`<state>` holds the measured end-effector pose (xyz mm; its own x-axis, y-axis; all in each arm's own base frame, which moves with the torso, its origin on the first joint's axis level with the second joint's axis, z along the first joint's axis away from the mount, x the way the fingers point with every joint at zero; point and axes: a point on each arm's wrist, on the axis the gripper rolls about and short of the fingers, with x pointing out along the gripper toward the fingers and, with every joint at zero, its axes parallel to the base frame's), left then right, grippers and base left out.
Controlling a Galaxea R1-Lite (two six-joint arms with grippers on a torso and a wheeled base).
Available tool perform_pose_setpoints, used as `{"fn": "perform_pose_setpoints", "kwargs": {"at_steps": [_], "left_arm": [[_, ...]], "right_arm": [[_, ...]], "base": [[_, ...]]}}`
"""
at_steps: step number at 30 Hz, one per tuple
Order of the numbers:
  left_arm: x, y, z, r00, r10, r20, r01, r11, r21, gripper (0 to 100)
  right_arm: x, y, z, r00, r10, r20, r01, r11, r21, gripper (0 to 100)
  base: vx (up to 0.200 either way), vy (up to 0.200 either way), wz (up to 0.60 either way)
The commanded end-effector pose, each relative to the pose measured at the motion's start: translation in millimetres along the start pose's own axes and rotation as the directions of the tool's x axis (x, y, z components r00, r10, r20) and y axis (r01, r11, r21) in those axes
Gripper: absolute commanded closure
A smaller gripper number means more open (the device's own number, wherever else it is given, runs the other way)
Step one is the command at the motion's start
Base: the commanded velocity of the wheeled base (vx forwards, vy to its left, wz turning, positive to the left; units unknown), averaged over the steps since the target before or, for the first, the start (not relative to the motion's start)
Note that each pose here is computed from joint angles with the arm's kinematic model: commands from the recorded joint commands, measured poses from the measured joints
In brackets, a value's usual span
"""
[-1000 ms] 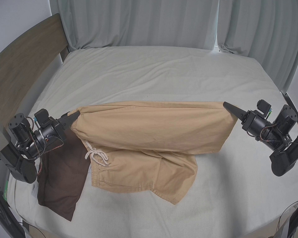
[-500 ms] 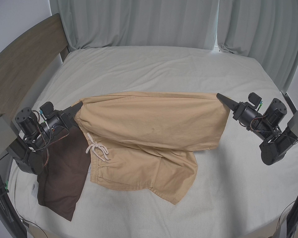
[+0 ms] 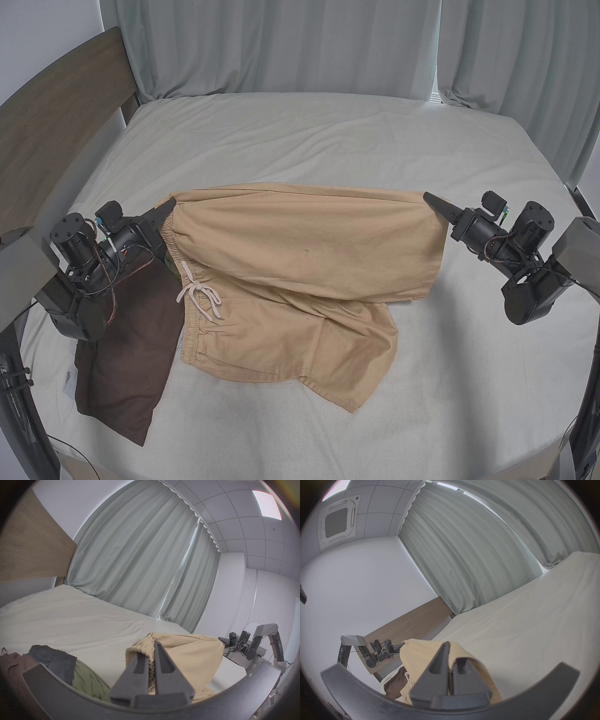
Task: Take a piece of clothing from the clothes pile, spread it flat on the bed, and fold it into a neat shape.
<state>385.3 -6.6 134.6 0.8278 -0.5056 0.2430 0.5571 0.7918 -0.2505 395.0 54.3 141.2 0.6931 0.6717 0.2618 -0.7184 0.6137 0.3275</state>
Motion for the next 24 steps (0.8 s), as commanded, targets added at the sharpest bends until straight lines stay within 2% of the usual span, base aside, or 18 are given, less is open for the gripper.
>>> {"fn": "perform_pose_setpoints", "kwargs": {"at_steps": [1, 10, 16, 24], "left_arm": [[9, 9, -11, 1.000, 0.011, 0.002, -0.011, 1.000, -0.029, 100], [17, 23, -31, 1.000, 0.027, -0.015, -0.028, 0.998, -0.061, 100], [30, 34, -39, 0.996, 0.078, 0.034, -0.075, 0.994, -0.083, 100], [38, 43, -47, 0.995, 0.083, 0.049, -0.078, 0.992, -0.103, 100]], "right_arm": [[10, -17, -15, 1.000, -0.022, 0.006, 0.022, 1.000, 0.013, 100], [25, -34, -22, 0.999, -0.038, 0.011, 0.038, 0.999, 0.023, 100], [43, -47, -26, 0.996, -0.048, 0.073, 0.046, 0.998, 0.032, 100], [54, -64, -36, 0.996, -0.056, 0.068, 0.053, 0.998, 0.042, 100]], "base": [[0.000, 0.000, 0.00], [0.000, 0.000, 0.00], [0.000, 0.000, 0.00], [0.000, 0.000, 0.00]]}}
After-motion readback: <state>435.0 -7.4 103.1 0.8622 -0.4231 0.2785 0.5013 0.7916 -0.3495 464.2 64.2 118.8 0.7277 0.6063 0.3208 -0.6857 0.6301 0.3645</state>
